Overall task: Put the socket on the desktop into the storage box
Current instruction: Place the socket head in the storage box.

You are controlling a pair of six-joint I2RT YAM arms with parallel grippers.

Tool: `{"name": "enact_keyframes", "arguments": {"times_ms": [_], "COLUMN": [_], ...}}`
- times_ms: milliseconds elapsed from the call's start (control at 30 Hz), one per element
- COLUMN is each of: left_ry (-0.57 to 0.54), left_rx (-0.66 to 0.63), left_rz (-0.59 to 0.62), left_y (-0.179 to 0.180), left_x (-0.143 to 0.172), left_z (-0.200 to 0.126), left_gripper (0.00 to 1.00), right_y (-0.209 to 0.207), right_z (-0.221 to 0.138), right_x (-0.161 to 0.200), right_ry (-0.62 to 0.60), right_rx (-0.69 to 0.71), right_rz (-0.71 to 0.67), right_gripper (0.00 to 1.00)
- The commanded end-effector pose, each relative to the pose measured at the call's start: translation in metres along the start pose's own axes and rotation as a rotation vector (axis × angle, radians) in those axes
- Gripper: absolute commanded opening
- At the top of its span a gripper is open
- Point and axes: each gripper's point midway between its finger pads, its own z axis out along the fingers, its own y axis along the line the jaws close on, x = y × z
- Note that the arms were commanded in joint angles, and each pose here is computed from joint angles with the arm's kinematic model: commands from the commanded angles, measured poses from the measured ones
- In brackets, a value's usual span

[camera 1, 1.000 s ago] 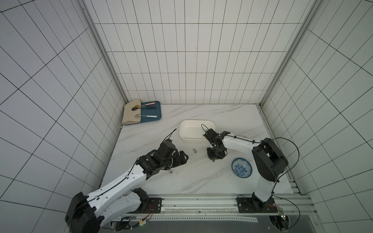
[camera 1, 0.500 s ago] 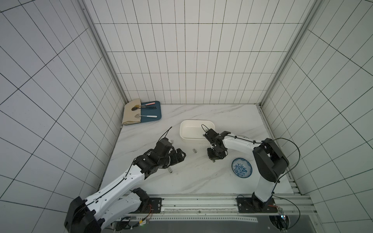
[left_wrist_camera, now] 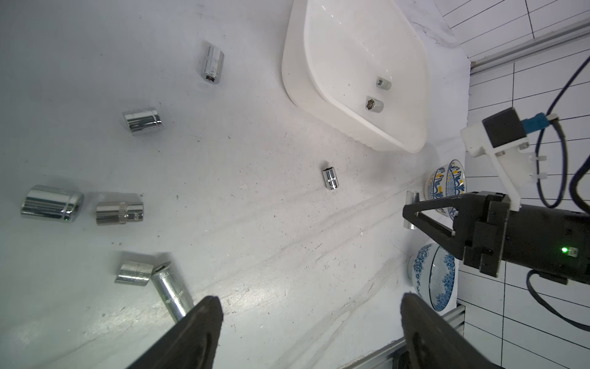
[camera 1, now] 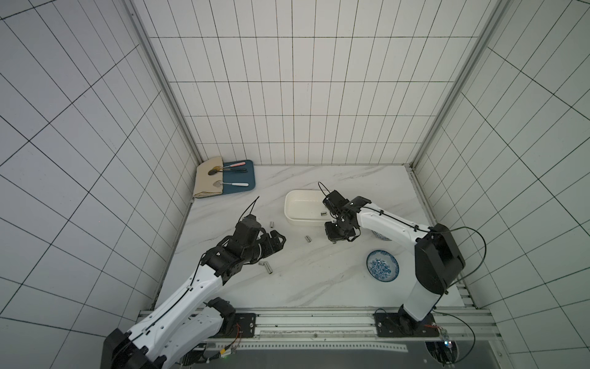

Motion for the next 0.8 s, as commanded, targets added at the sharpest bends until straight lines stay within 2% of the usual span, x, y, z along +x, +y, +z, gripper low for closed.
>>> {"name": "enact_keyframes", "arguments": {"times_ms": [0,400,767], "left_ry": [-0.013,-0.016,0.009], "left_rx": [0.024,0.013,0.005], "left_rz": [0.021,0.001,-0.017], "left_y": [-0.008,-0.003,0.000], "left_x": [-0.009,-0.019,-0.019], "left_z": [-0.005,0.004,-0.001], "left_gripper": [0.91,0.91,0.91], "right_y": [0.001,0.000,-0.012], "right_z": [-0.017,-0.033,-0.009], "right_x": [-0.017,-0.088,-0.139], "right_ry": [-0.029,-0.089,-0.072], "right_rx": [0.023,0.009,-0.003], "right_rz": [-0.035,-0.015,0.045], "right_gripper": [0.13,0.14,0.14]}}
